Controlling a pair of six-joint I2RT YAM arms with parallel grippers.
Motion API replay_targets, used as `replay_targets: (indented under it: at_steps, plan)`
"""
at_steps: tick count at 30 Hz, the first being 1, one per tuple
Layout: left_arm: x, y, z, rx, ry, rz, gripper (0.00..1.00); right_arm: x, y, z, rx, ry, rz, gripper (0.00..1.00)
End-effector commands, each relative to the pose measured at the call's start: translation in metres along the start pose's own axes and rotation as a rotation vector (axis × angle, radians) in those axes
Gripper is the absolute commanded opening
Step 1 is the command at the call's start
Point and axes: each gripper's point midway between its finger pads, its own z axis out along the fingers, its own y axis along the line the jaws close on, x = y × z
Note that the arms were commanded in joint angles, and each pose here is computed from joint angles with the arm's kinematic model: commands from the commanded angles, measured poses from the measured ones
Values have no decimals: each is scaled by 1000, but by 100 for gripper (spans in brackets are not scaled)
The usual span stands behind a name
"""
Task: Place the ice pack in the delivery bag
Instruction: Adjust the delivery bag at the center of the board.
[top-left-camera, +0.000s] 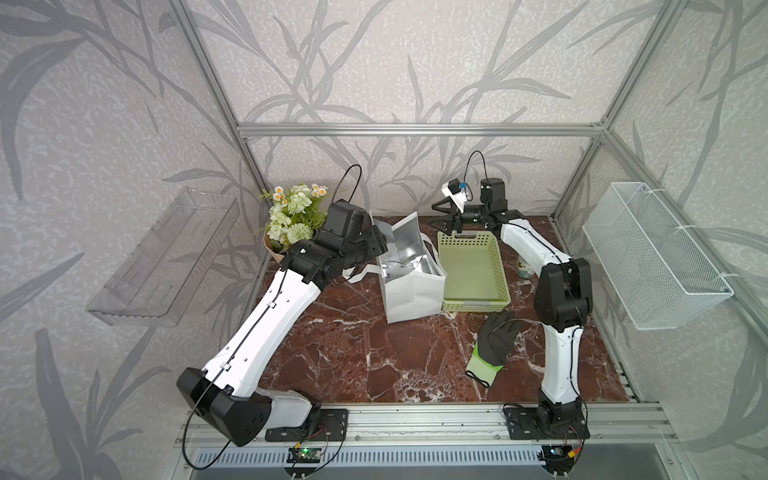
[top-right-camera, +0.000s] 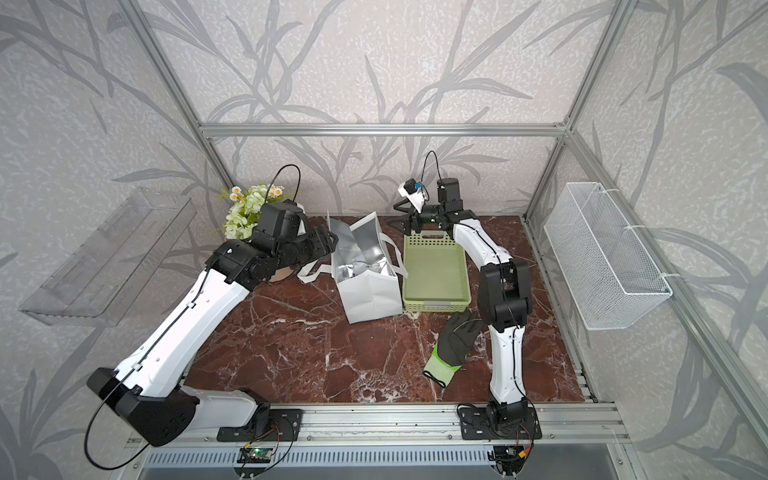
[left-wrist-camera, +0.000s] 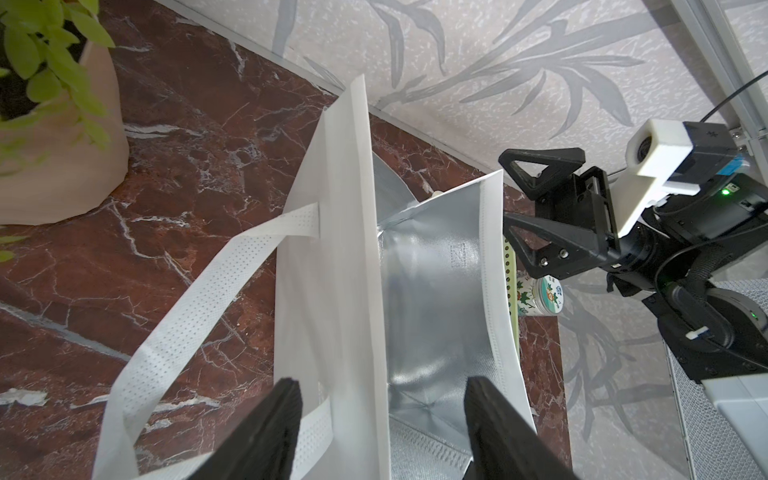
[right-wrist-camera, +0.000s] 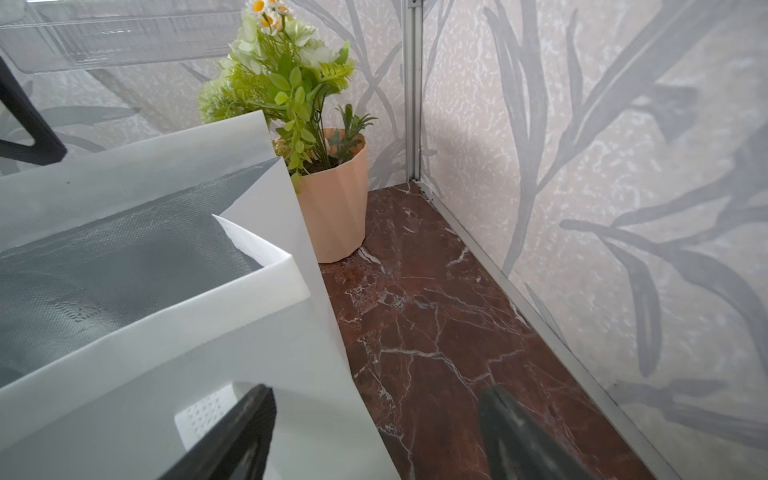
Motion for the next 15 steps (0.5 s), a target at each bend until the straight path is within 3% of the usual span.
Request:
replay_targets:
  at_steps: [1,15]
  plan:
    - [-4,-3,8,1,28,-19,62,-15,12,9,-83,-47,-88,83]
    - [-19,9,36,-17,54,-55,27,-14,45,53,-251,-68,-63,84]
